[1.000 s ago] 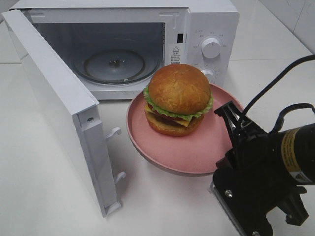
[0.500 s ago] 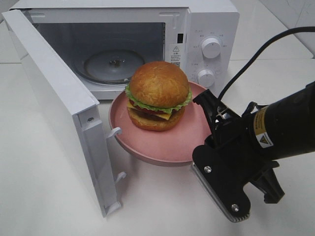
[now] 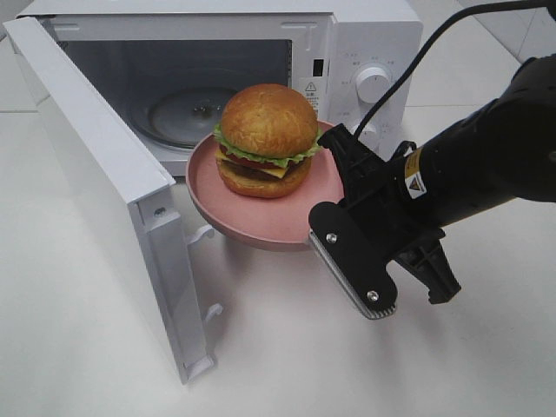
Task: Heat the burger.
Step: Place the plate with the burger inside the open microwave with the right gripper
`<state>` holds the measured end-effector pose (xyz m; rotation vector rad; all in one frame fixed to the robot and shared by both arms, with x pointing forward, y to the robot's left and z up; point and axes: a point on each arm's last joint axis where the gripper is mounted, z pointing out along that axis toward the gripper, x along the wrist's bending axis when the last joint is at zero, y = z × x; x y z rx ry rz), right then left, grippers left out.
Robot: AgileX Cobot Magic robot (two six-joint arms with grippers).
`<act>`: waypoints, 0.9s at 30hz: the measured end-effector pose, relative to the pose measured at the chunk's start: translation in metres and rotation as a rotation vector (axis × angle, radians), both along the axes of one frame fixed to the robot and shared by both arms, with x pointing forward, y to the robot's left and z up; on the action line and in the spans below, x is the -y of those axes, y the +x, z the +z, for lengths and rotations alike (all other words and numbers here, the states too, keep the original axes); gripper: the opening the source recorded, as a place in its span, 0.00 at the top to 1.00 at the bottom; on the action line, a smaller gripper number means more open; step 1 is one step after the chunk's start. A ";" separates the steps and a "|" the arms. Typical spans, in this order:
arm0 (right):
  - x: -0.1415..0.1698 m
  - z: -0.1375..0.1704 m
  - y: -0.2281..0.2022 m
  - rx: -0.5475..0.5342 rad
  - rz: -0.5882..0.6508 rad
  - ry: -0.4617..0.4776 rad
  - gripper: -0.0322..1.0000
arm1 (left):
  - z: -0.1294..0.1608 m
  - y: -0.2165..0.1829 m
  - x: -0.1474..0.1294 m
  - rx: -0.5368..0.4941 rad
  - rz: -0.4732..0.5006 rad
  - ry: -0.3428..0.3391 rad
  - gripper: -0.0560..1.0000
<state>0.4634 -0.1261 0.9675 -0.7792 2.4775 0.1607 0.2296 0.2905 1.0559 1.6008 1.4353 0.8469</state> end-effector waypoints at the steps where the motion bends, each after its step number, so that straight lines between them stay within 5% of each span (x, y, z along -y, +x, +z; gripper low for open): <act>1: -0.001 -0.001 0.002 -0.001 0.002 -0.004 0.92 | 0.000 0.000 0.000 0.000 0.000 0.000 0.01; 27: -0.059 -0.015 0.075 0.019 0.004 -0.001 0.92 | 0.000 0.000 0.000 0.000 0.000 0.000 0.01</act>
